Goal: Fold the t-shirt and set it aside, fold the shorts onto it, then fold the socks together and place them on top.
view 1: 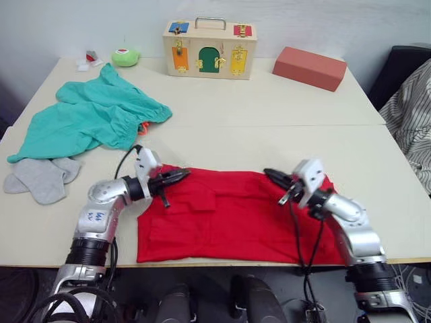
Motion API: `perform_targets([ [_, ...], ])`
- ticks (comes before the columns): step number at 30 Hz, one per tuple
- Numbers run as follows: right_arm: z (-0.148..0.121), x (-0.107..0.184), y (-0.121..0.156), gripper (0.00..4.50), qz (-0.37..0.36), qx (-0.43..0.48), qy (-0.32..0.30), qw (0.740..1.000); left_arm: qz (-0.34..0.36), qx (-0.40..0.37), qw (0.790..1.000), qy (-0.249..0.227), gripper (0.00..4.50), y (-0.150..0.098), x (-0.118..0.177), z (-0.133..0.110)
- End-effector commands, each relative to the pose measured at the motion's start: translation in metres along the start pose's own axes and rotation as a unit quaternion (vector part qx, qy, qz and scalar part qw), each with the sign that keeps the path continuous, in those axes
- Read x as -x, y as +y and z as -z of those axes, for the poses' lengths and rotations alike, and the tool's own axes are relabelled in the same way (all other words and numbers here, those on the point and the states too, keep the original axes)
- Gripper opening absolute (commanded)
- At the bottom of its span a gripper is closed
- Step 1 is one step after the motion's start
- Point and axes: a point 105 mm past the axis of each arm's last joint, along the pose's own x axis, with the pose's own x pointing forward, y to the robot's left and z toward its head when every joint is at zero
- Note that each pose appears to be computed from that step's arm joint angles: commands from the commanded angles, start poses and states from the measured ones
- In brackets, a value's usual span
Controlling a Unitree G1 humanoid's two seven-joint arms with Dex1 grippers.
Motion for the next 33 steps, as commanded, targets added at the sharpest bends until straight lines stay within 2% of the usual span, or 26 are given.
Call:
perform_targets([
  [1,0.009,0.017,-0.012,0.00,0.031,0.006,0.003,0.999,-0.015,-0.015,1.000,0.005,0.02,0.000,0.008,0.007],
  [4,0.019,0.038,-0.024,0.00,0.058,-0.006,0.013,0.998,-0.031,-0.005,0.999,0.013,0.02,0.003,0.017,0.016],
  [8,0.027,0.071,-0.042,0.00,0.083,-0.014,0.035,0.996,-0.052,0.008,0.999,0.004,0.02,0.009,0.026,0.015],
  [11,0.009,0.095,-0.055,0.00,0.082,-0.065,0.009,0.995,-0.024,0.017,0.999,-0.029,0.02,0.003,0.036,0.001],
  [13,-0.004,0.105,-0.061,0.37,0.060,-0.074,0.011,0.995,0.015,0.048,0.996,-0.079,0.00,-0.007,0.044,-0.018],
  [14,-0.009,0.112,-0.067,0.58,0.041,-0.071,0.030,0.996,0.034,0.050,0.994,-0.093,0.19,-0.012,0.049,-0.028],
  [16,-0.019,0.123,-0.088,1.18,0.023,-0.062,0.079,0.995,0.077,0.025,0.993,-0.088,0.54,-0.024,0.055,-0.041],
  [21,-0.013,0.130,-0.129,2.88,0.028,-0.065,0.186,0.980,0.108,0.018,0.989,-0.098,2.09,-0.038,0.054,-0.054],
  [25,-0.006,0.121,-0.144,4.23,0.016,-0.084,0.238,0.967,0.142,0.007,0.985,-0.101,3.34,-0.051,0.051,-0.057],
  [27,0.001,0.115,-0.144,4.24,-0.001,-0.094,0.266,0.959,0.155,-0.001,0.983,-0.103,3.94,-0.056,0.049,-0.059],
  [31,0.013,0.109,-0.139,4.24,-0.035,-0.110,0.317,0.941,0.183,-0.013,0.978,-0.104,3.94,-0.066,0.048,-0.063],
  [33,0.016,0.107,-0.132,3.87,-0.067,-0.121,0.332,0.933,0.192,-0.020,0.976,-0.101,3.97,-0.070,0.049,-0.063],
])
